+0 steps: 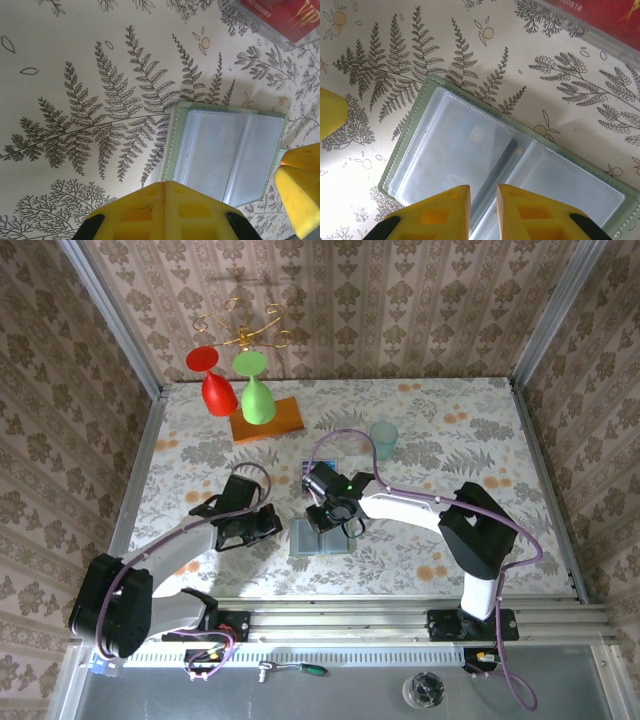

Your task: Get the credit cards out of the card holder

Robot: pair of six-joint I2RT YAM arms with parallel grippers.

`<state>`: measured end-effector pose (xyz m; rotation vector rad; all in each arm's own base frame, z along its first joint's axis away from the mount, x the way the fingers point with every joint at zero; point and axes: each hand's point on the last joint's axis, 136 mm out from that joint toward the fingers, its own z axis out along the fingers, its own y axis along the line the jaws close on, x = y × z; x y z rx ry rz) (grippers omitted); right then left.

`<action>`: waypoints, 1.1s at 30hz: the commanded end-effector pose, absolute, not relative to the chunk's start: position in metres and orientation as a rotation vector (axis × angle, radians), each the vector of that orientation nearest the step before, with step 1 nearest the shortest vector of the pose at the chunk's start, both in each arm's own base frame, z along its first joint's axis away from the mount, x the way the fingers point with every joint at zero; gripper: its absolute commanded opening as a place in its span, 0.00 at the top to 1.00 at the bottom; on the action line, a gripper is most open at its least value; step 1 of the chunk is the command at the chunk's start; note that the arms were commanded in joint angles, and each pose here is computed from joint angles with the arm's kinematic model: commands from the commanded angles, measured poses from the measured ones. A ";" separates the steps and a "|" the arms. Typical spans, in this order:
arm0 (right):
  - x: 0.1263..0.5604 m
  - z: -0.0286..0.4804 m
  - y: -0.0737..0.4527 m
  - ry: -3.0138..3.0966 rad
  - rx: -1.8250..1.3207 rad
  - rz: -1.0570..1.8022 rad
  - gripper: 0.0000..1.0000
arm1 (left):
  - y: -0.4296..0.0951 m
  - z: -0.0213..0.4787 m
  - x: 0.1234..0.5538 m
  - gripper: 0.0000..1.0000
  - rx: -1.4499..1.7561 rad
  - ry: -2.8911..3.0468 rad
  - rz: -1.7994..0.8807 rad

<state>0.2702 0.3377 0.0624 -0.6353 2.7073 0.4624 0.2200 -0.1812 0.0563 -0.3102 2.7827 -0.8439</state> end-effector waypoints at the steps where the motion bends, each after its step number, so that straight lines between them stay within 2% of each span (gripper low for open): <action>1: 0.271 0.075 0.352 2.656 -0.571 0.578 0.77 | -0.185 0.051 0.215 0.97 -0.259 2.800 -0.852; 8: 0.262 0.071 0.361 2.690 -0.449 0.726 0.77 | -0.200 0.064 0.233 0.98 -0.174 2.755 -0.880; 16: 0.252 0.060 0.362 2.789 -0.339 0.776 0.79 | -0.212 0.055 0.225 1.00 -0.146 2.794 -0.870; 21: 0.248 0.054 0.364 2.831 -0.302 0.798 0.76 | -0.220 0.047 0.216 1.00 -0.179 2.805 -0.902; 33: 0.246 0.050 0.371 2.844 -0.247 0.875 0.69 | -0.206 0.030 0.204 1.00 -0.187 2.872 -0.759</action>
